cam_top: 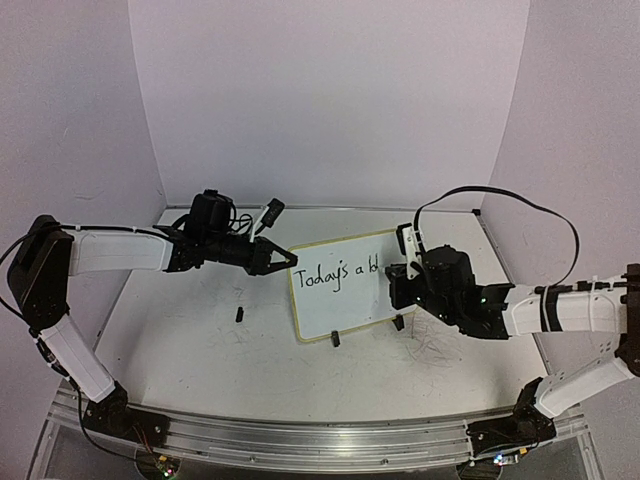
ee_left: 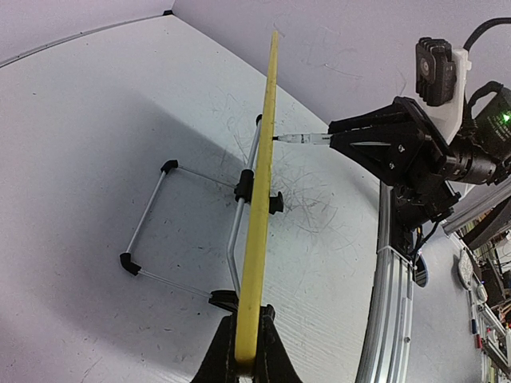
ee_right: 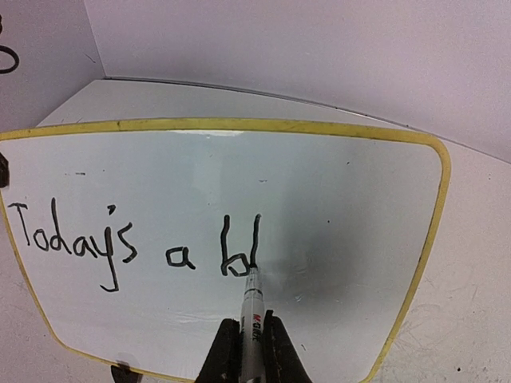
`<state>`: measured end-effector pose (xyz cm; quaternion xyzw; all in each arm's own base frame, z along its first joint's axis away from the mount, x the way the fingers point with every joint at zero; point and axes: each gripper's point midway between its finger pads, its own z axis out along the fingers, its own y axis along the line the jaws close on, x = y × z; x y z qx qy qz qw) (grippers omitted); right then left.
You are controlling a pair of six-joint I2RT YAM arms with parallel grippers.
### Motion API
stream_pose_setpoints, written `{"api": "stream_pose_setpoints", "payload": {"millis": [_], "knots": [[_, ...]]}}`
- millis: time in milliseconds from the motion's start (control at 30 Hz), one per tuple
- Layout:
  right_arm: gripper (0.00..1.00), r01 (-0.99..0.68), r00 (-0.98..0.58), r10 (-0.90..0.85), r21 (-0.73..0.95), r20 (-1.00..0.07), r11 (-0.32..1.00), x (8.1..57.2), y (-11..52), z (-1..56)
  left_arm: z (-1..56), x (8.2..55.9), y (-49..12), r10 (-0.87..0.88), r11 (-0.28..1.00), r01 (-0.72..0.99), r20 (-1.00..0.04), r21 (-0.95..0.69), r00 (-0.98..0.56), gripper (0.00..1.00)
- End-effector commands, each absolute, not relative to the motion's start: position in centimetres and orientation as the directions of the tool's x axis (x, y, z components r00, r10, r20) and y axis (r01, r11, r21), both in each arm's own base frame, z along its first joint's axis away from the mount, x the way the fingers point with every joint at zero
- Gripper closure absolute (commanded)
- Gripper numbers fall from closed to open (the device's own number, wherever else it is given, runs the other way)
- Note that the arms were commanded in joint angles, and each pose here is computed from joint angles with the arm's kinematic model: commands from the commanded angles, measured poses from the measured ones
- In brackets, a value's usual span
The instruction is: Write a sentence on the whiteboard
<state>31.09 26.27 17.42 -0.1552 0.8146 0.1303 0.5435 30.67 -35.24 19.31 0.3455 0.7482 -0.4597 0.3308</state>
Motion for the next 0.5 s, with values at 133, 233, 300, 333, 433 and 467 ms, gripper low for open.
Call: {"api": "stream_pose_setpoints", "payload": {"millis": [133,233,300,333,433,467], "knots": [[1.0,-0.379,-0.358,-0.097,0.05,-0.929,0.924,30.8,25.5,18.1,22.3,31.8,-34.8,0.168,0.365,0.855,-0.878,-0.368,-0.449,1.0],[1.0,-0.383,-0.358,-0.101,0.048,-0.928,0.922,30.7,25.6,18.2,22.2,31.9,-34.8,0.168,0.365,0.855,-0.877,-0.368,-0.45,1.0],[1.0,-0.394,-0.352,-0.103,0.048,-0.93,0.918,30.6,25.6,18.4,22.2,31.9,-34.8,0.168,0.365,0.855,-0.877,-0.368,-0.45,1.0],[1.0,-0.398,-0.345,-0.096,0.053,-0.934,0.916,30.5,25.6,18.8,22.2,31.9,-34.8,0.168,0.366,0.855,-0.877,-0.368,-0.449,1.0],[1.0,-0.408,-0.319,-0.071,0.069,-0.945,0.91,30.2,25.5,19.9,22.3,31.9,-34.8,0.167,0.366,0.855,-0.878,-0.367,-0.448,1.0],[1.0,-0.408,-0.318,-0.073,0.066,-0.945,0.911,30.3,25.5,19.9,22.3,31.8,-34.8,0.167,0.365,0.856,-0.878,-0.367,-0.448,1.0]]}}
